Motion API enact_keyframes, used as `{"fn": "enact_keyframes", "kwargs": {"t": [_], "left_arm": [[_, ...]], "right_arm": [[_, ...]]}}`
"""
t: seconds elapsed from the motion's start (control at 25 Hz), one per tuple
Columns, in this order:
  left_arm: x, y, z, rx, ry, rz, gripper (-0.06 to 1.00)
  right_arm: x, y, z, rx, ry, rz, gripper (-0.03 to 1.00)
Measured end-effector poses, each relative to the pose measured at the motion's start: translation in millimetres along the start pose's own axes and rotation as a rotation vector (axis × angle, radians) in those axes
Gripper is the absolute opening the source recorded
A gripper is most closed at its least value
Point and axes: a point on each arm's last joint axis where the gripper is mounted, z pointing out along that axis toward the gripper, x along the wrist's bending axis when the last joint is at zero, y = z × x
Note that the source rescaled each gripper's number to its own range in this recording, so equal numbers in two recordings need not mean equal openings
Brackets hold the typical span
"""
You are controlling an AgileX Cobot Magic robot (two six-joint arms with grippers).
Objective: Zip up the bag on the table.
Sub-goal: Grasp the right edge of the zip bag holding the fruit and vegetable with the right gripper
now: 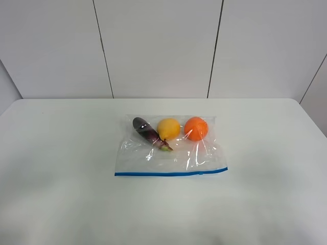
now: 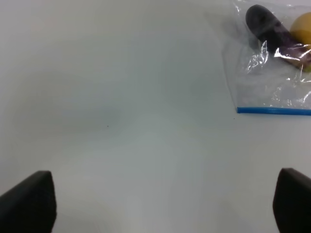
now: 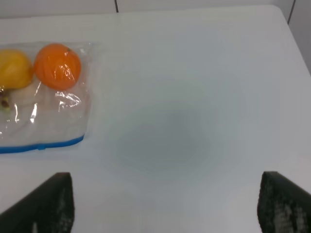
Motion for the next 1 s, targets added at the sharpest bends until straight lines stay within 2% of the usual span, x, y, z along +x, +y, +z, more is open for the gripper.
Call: {"fn": "enact_keyframes", "kwargs": {"t": [0.4, 0.72, 1.0], "left_arm": [[0, 0, 0, 0.000, 0.000, 0.000, 1.00], [0, 0, 0, 0.000, 0.000, 0.000, 1.00], [0, 0, 0, 0.000, 0.000, 0.000, 1.00]], "right_arm": [[3, 6, 1, -0.045, 0.035, 0.019, 1.00], [7, 23, 29, 0.051, 0.045, 0.033, 1.00], [9, 45, 51, 0.093, 0.042, 0.029, 1.00]]}}
